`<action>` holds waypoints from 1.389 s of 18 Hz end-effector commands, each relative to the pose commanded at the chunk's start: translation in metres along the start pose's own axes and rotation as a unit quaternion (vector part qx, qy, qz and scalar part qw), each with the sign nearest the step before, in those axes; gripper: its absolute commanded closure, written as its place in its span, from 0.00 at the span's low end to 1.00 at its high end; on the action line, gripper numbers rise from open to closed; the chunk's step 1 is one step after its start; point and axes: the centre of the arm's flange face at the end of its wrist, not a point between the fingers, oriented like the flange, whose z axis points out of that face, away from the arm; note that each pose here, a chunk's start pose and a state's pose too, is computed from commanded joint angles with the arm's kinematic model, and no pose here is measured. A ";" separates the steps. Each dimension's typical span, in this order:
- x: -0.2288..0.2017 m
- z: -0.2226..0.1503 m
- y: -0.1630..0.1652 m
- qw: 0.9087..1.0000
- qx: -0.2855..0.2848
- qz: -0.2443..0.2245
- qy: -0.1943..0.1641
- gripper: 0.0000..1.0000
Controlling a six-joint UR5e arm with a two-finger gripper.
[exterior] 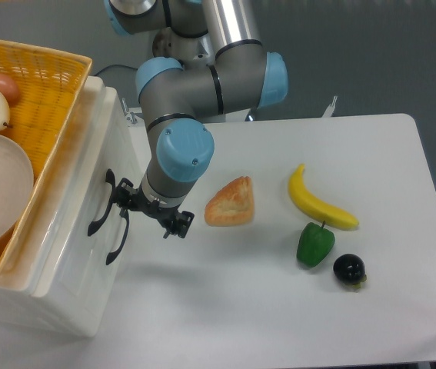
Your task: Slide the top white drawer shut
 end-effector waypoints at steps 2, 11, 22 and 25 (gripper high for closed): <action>-0.001 0.000 0.000 1.000 0.001 0.000 -0.001 0.00; -0.047 -0.026 0.015 0.999 0.021 0.046 -0.017 0.00; -0.141 -0.084 0.086 0.992 0.021 0.103 -0.072 0.00; -0.146 -0.100 0.099 0.986 -0.012 0.125 -0.106 0.00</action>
